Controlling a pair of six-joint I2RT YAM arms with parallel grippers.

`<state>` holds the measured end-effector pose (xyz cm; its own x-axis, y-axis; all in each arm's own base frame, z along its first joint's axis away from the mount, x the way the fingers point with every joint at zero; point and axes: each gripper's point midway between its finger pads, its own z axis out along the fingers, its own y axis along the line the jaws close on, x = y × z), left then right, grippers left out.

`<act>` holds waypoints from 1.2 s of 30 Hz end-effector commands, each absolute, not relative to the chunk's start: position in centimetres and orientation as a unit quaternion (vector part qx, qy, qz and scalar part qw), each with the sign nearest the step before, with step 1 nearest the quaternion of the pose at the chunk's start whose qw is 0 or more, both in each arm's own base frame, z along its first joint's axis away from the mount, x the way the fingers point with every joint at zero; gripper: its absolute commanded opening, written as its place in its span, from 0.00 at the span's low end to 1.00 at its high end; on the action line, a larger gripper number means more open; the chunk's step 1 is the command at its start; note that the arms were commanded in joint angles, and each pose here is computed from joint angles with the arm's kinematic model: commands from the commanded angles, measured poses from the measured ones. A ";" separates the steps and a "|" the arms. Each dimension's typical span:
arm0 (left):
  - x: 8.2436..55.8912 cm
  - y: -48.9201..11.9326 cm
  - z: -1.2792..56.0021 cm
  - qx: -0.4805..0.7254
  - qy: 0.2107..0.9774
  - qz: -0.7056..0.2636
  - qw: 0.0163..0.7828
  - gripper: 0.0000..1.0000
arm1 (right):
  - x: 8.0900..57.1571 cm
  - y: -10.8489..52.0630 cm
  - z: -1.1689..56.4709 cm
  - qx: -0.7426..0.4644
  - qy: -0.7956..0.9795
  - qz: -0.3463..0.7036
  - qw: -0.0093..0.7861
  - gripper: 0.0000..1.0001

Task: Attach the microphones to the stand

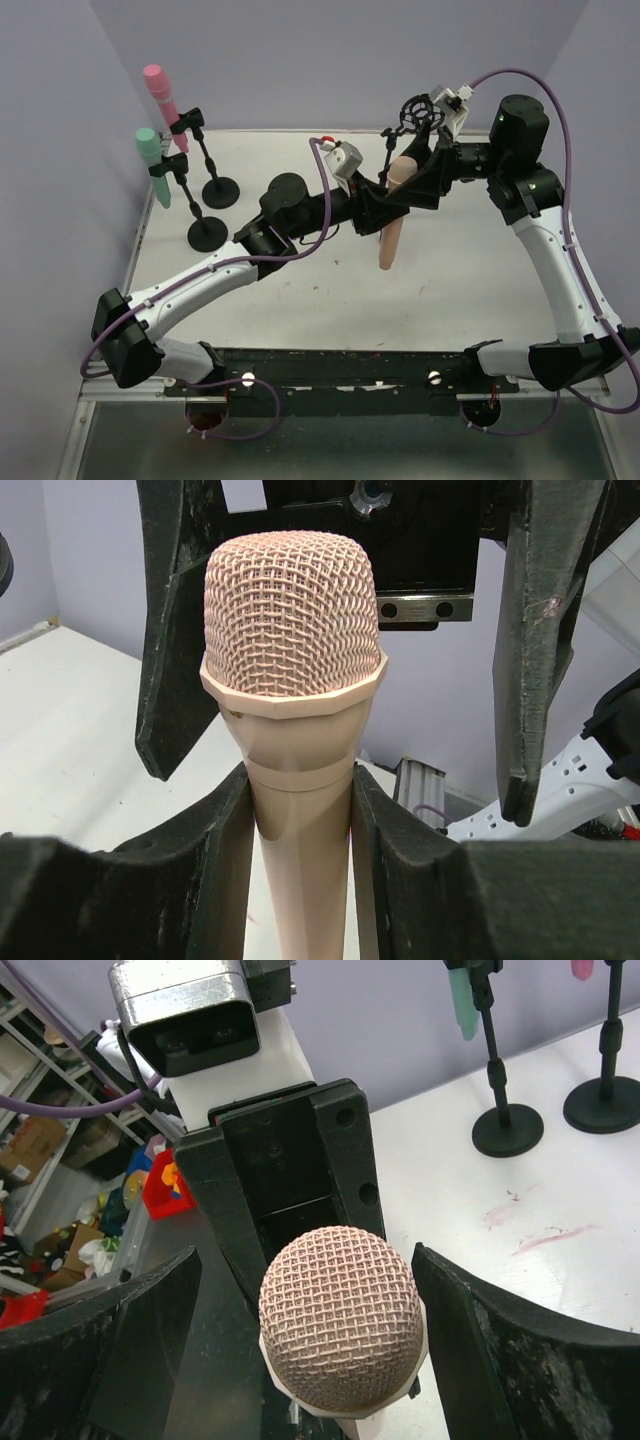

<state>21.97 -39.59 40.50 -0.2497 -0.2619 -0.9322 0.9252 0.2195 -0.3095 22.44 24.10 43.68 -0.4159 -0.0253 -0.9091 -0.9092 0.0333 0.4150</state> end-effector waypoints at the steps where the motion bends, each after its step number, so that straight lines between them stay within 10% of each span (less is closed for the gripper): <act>1: 21.8 -39.6 41.6 0.268 0.553 -0.569 0.546 0.03 | 22.2 23.9 44.4 -0.394 0.601 0.574 0.393 0.91; 10: 22.2 -39.4 41.5 0.225 0.566 -0.586 0.534 0.03 | 23.2 23.7 43.5 -0.398 0.615 0.543 0.410 0.77; 18: 21.9 -39.3 41.9 0.221 0.564 -0.595 0.528 0.09 | 23.5 23.8 44.3 -0.407 0.609 0.541 0.414 0.37; 27: 20.7 -37.7 41.9 0.223 0.564 -0.592 0.530 0.79 | 25.6 23.7 46.7 -0.415 0.606 0.514 0.444 0.29; 36: 21.2 -33.6 40.0 0.222 0.579 -0.539 0.571 0.90 | 29.9 22.7 49.0 -0.415 0.605 0.458 0.502 0.28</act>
